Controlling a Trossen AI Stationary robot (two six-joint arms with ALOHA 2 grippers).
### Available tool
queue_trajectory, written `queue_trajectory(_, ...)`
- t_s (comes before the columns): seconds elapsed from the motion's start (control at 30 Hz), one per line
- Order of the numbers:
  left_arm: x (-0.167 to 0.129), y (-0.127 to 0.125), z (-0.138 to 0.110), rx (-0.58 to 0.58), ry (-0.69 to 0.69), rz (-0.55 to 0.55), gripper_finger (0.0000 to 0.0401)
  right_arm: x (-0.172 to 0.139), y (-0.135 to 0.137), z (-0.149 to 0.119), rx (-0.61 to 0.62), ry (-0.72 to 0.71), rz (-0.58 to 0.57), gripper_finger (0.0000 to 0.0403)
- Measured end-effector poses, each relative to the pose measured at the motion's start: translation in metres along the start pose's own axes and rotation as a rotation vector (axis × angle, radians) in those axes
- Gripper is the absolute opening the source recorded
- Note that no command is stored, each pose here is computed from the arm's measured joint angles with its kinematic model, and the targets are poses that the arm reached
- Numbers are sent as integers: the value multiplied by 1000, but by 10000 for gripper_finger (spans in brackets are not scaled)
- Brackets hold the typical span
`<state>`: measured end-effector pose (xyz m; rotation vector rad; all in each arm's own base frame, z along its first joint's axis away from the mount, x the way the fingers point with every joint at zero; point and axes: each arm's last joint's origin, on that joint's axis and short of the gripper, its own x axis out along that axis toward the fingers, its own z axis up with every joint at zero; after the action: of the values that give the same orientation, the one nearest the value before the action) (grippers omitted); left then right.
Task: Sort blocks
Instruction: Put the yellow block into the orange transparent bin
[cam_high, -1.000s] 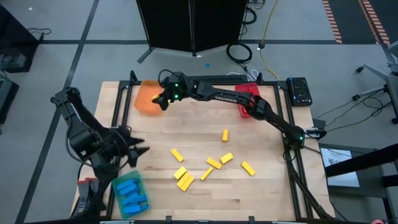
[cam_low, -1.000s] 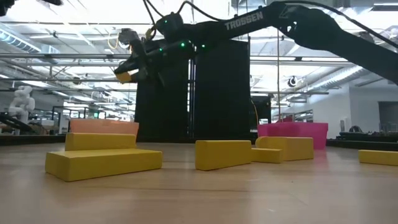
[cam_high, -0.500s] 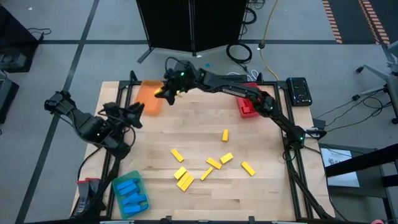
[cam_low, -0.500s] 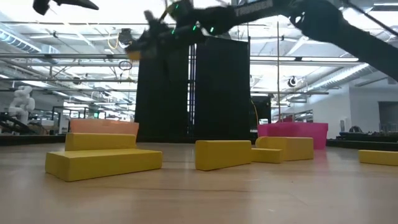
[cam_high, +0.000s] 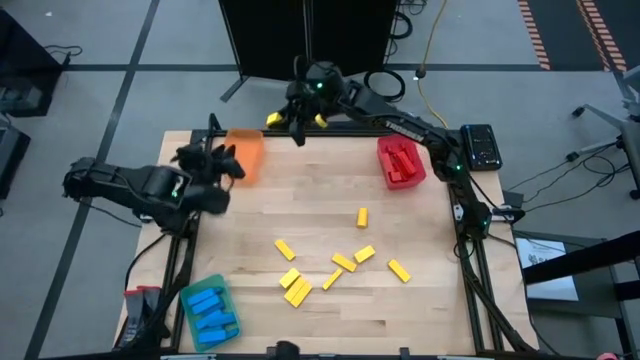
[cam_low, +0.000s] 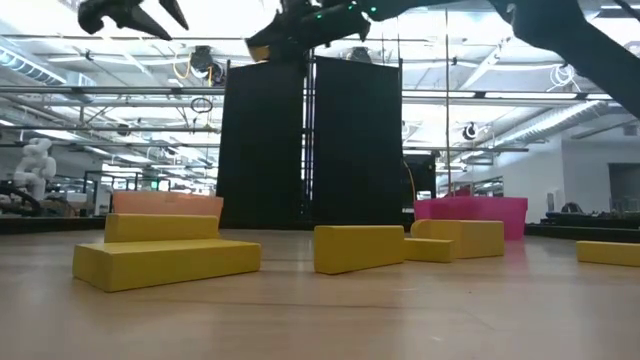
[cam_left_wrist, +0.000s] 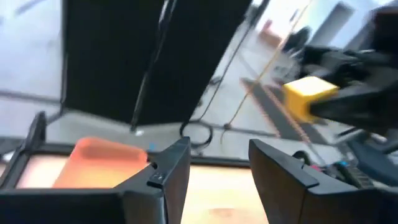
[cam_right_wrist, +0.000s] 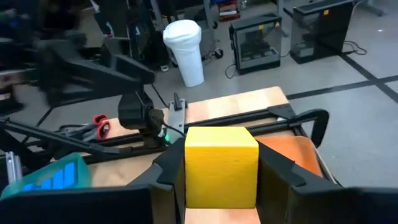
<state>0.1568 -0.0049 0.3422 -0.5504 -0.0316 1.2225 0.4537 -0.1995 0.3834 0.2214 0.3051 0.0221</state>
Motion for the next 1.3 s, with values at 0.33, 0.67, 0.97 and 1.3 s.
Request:
queue_trajectory(0.33,44,-69,58,286,-57,-778,68,-66,-3,32,2,-37,-76,114)
queue_trajectory(0.67,121,-38,72,247,185,-948,12,-105,26,44,-39,18,-66,114)
queue_trajectory(0.97,173,-51,68,149,214,-1280,45,-134,49,51,-115,43,-152,114)
queue_trajectory(1.3,181,-60,65,114,32,-1130,236,-163,60,58,-217,42,-164,114)
